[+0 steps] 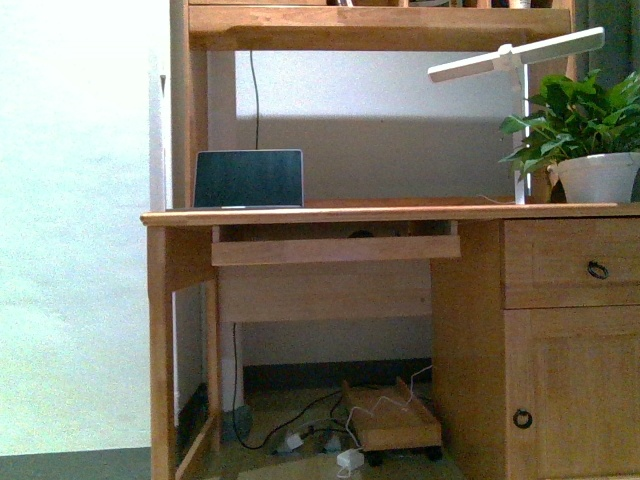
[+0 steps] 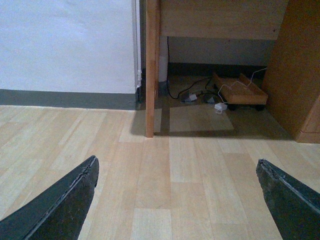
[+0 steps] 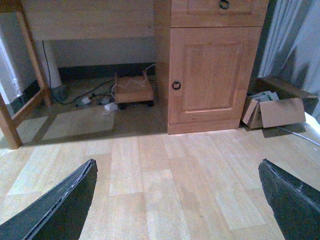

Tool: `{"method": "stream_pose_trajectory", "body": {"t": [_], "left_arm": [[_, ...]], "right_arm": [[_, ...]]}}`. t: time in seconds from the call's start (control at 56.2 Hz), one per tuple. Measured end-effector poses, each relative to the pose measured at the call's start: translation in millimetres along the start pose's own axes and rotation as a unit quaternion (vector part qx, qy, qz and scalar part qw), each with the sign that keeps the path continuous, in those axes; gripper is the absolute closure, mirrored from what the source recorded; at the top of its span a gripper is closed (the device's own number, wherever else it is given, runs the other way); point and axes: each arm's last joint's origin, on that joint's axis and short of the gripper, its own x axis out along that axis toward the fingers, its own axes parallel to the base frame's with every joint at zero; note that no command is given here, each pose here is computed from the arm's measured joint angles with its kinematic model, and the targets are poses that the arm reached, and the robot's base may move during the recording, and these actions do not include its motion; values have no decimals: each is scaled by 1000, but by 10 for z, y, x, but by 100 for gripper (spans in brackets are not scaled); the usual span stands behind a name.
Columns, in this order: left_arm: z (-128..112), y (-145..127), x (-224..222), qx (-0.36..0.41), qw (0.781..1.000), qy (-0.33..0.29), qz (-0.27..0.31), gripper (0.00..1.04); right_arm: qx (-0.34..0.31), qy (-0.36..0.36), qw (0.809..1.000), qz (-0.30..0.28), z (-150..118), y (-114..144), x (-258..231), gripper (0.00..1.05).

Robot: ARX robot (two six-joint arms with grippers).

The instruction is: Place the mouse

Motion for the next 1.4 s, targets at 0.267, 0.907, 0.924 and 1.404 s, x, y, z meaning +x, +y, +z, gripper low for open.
{"method": "stream_pose_trajectory", "body": {"t": [0.267,0.907,0.924,1.404], "left_arm": [[0,0,0,0,1000,0,0,8],[0,0,0,0,1000,0,0,8],[0,0,0,0,1000,0,0,8],[0,0,0,0,1000,0,0,8]], "right_arm": [[0,0,1000,0,0,0,0,7],[0,0,1000,0,0,0,0,7],[0,0,1000,0,0,0,0,7],[0,0,1000,0,0,0,0,7]]}}
